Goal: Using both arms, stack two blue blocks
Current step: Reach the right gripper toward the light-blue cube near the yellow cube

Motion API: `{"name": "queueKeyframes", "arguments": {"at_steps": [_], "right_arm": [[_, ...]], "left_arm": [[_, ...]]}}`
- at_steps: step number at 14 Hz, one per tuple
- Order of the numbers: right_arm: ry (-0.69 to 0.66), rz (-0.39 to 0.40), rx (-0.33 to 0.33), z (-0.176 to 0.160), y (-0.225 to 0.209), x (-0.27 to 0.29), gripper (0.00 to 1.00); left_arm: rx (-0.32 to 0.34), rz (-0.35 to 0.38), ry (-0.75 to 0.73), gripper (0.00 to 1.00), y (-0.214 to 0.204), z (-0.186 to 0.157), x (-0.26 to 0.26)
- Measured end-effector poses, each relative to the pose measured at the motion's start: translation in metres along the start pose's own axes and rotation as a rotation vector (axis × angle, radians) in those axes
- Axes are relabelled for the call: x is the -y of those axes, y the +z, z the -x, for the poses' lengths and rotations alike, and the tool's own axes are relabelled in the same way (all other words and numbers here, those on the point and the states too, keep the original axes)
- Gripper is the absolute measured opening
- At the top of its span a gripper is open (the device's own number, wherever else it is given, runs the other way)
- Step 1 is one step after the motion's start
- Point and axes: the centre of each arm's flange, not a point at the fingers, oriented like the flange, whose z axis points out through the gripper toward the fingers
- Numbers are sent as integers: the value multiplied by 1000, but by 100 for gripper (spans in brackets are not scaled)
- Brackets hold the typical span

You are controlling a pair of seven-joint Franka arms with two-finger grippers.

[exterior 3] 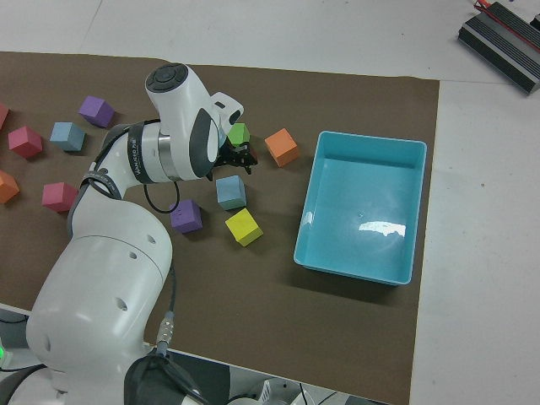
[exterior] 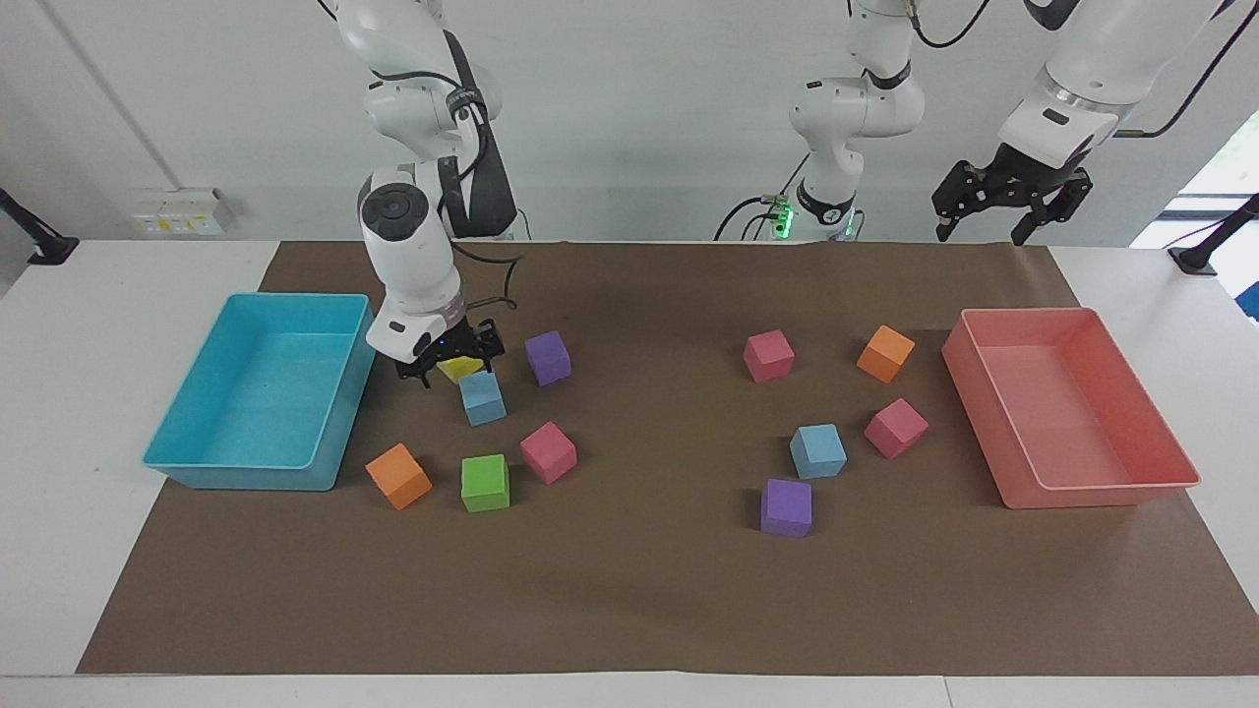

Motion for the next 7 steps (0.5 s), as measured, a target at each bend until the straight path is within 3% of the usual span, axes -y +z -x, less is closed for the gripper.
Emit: {"name": "queueKeyframes", "arguments": {"at_steps": [5,7], "right_arm": [[-5,-4,7,9,42,2,100],[-16,-44,4,11,47,5,100]], "left_arm": [[-7,0,-4,100,-1,-1,2],[-8,0,-5,100,-1,-1,3]]}}
